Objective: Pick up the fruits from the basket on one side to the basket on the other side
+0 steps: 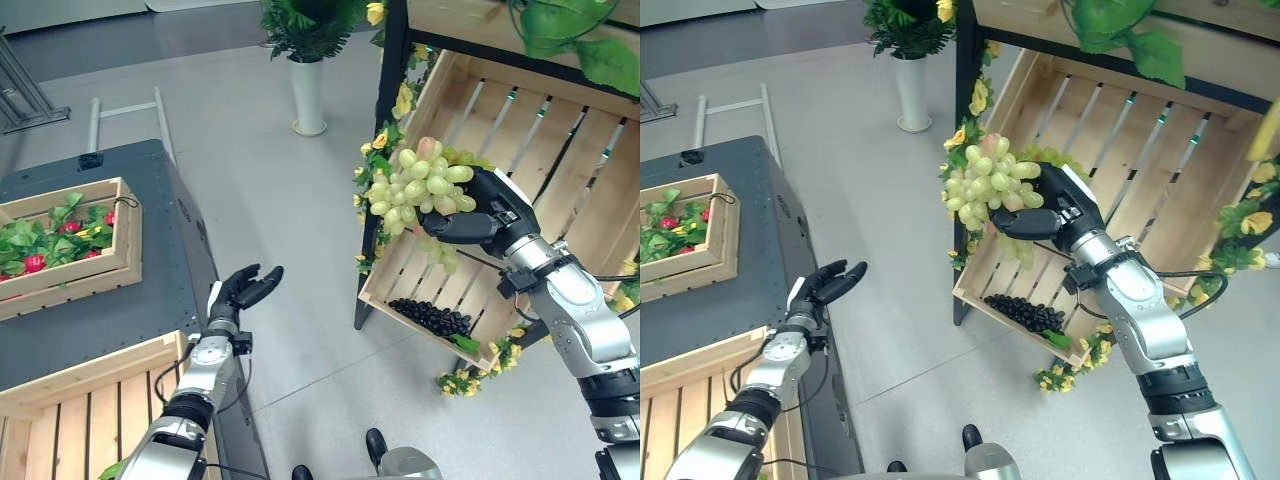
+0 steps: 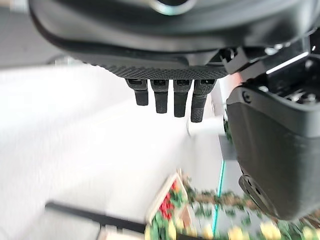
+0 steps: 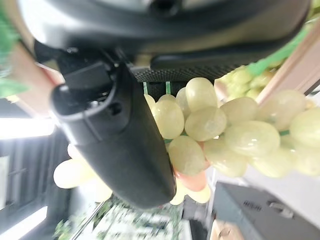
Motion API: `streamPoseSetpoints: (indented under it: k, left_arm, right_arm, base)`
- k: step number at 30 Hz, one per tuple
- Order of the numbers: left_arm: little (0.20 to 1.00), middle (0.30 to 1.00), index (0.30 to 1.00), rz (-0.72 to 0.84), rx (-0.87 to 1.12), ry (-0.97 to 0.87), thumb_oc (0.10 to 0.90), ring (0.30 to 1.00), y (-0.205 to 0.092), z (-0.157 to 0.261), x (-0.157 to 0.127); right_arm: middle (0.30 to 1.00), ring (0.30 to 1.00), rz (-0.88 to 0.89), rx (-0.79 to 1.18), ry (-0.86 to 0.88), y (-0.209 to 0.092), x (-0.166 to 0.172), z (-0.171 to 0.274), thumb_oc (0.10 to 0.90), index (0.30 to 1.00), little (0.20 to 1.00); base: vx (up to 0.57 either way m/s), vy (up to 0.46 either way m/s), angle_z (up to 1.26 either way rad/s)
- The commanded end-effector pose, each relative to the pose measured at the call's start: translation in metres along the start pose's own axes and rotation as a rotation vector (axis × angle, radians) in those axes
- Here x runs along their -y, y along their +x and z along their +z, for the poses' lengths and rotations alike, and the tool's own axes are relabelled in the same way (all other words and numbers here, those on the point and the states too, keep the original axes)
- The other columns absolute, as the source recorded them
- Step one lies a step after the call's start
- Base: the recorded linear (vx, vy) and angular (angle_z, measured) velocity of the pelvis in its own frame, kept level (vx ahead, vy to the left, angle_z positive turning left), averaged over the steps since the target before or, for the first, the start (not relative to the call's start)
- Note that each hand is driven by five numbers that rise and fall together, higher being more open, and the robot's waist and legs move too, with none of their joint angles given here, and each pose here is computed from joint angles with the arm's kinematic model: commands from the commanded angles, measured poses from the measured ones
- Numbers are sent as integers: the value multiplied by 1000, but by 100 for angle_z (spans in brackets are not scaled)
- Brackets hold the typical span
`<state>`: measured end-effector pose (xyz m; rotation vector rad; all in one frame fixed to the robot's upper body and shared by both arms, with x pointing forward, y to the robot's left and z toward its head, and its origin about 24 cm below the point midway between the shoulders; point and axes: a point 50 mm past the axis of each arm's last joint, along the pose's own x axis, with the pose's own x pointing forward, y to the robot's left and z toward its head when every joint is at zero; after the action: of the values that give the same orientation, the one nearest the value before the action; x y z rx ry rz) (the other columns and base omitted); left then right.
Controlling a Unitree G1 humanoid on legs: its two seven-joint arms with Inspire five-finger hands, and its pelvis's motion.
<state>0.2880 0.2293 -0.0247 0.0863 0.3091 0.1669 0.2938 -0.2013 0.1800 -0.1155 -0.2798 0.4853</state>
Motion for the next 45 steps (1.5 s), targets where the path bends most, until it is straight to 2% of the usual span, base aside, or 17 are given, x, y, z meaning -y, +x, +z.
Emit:
streamPoseSetpoints:
  k: [1,3,7,9,12,16,18,27,45]
  left_arm:
    - [900,900,900,-3,169,-3,800,900,8,28,2]
    - [900,900,900,-17,155,-7,800,900,6,22,5]
    - [900,900,900,-38,161,-6,800,900,3,19,12]
    - [900,900,900,-71,188,18,800,900,-2,15,17]
    - [900,900,900,-101,193,65,800,900,-8,9,23]
    - [900,900,900,-134,139,67,800,900,-14,-7,23]
    - [900,900,900,-199,117,107,800,900,-22,-19,31]
    - [900,900,900,-331,112,128,800,900,-40,-36,50]
    - [900,900,900,-440,145,147,800,900,-43,-30,54]
  right_arm:
    - [300,300,21,267,36,-3,16,57,400,300,300]
    - [300,300,23,279,66,-6,16,60,400,300,300]
    - [300,300,-56,273,9,-14,25,62,400,300,300]
    - [300,300,-217,263,-73,-26,47,64,400,300,300]
    - [300,300,-342,286,-120,-37,66,72,400,300,300]
    - [300,300,-451,307,-154,-45,85,82,400,300,300]
    - [300,300,-509,284,-207,-50,99,88,400,300,300]
    - [300,300,-634,157,-370,-58,140,111,400,300,300]
    - [300,300,-716,-127,-345,-55,181,87,400,300,300]
  base:
    - [28,28,-15]
    - [24,26,-15]
    - [14,20,-10]
    - [3,13,-8]
    - [-5,-5,-9]
    - [-8,-28,-5]
    - [-17,-45,-7]
    - [-3,-9,0]
    - [-2,0,3]
